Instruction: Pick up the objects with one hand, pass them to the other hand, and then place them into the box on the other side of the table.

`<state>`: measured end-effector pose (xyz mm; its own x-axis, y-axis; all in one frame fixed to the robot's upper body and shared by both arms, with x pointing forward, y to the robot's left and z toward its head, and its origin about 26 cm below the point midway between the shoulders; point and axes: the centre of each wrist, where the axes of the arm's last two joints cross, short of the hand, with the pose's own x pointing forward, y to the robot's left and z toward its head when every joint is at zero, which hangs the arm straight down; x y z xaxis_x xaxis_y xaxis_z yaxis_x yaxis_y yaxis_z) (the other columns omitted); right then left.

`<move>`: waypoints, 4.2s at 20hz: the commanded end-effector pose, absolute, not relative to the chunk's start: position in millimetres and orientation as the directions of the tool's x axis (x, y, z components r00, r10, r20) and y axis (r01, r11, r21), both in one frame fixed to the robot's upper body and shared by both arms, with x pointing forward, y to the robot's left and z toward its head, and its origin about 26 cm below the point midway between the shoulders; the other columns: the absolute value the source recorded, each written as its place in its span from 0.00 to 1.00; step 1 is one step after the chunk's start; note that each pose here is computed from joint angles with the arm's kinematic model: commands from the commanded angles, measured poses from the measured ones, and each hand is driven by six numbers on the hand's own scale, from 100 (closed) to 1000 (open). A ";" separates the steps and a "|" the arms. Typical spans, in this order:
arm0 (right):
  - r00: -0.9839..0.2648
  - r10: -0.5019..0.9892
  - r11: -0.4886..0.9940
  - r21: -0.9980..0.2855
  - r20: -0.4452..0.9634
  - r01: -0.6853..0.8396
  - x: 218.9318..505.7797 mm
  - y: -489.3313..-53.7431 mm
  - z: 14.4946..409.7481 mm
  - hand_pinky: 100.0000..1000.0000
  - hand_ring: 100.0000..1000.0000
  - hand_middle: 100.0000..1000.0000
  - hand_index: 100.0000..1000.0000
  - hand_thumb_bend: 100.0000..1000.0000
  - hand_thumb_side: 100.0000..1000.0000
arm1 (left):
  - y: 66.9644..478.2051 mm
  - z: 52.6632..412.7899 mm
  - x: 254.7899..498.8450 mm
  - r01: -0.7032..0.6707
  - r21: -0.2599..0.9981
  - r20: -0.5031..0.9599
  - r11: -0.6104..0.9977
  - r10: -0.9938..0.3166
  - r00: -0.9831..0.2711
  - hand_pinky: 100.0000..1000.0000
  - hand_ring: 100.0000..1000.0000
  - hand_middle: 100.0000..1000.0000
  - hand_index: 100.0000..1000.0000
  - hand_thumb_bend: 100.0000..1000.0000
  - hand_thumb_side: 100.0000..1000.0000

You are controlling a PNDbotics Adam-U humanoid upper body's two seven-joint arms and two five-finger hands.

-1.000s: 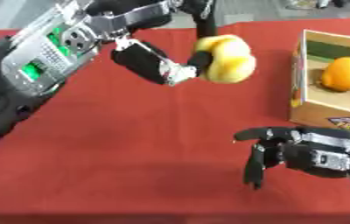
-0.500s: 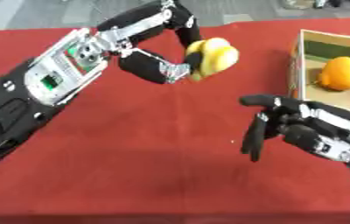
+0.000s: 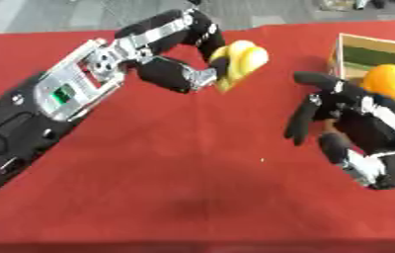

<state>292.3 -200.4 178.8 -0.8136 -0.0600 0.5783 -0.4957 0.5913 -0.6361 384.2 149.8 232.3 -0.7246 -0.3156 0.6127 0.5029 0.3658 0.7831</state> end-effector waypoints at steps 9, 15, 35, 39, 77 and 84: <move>-0.974 0.216 0.746 -0.655 0.064 0.122 296.5 -196.5 208.4 0.22 0.34 0.29 0.83 0.00 0.00 | 145.4 239.9 385.5 0.512 0.765 0.634 0.390 -0.320 -0.704 0.60 0.48 0.38 0.40 0.00 0.19; -0.947 0.282 0.705 -0.638 -0.151 0.312 298.2 -192.2 219.3 0.22 0.30 0.26 0.79 0.04 0.00 | 134.2 242.4 383.4 0.544 0.752 0.651 0.372 -0.286 -0.704 0.60 0.48 0.37 0.39 0.00 0.20; -0.954 0.173 0.658 -0.692 -0.245 0.297 296.7 -183.2 222.7 0.20 0.20 0.03 0.79 0.05 0.00 | 121.1 271.8 355.1 0.678 0.712 0.696 0.185 -0.052 -0.716 0.64 0.50 0.39 0.41 0.00 0.20; -0.966 0.145 0.647 -0.718 -0.214 0.256 296.1 -181.6 221.1 0.19 0.20 0.03 0.80 0.00 0.00 | 120.2 283.2 348.2 0.577 0.808 0.585 0.120 -0.037 -0.810 0.64 0.51 0.40 0.42 0.00 0.19; -0.988 0.008 0.737 -0.669 0.154 -0.098 297.8 -204.2 219.0 0.24 0.24 0.11 0.39 0.00 0.00 | 169.8 267.3 393.1 0.529 0.838 0.544 0.130 -0.250 -0.801 0.74 0.71 0.67 0.65 0.00 1.00; -0.985 0.061 0.765 -0.642 0.163 -0.059 299.1 -240.2 228.3 0.24 0.24 0.12 0.38 0.00 0.00 | 217.1 265.2 405.9 0.461 0.807 0.576 0.368 -0.322 -0.751 0.74 0.70 0.65 0.64 0.00 1.00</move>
<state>301.6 -231.2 214.2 -0.9777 0.0514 0.2038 -0.0922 0.7664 -0.6357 404.7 202.2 250.3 -0.7429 -0.2993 0.5988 0.5139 0.3182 0.7967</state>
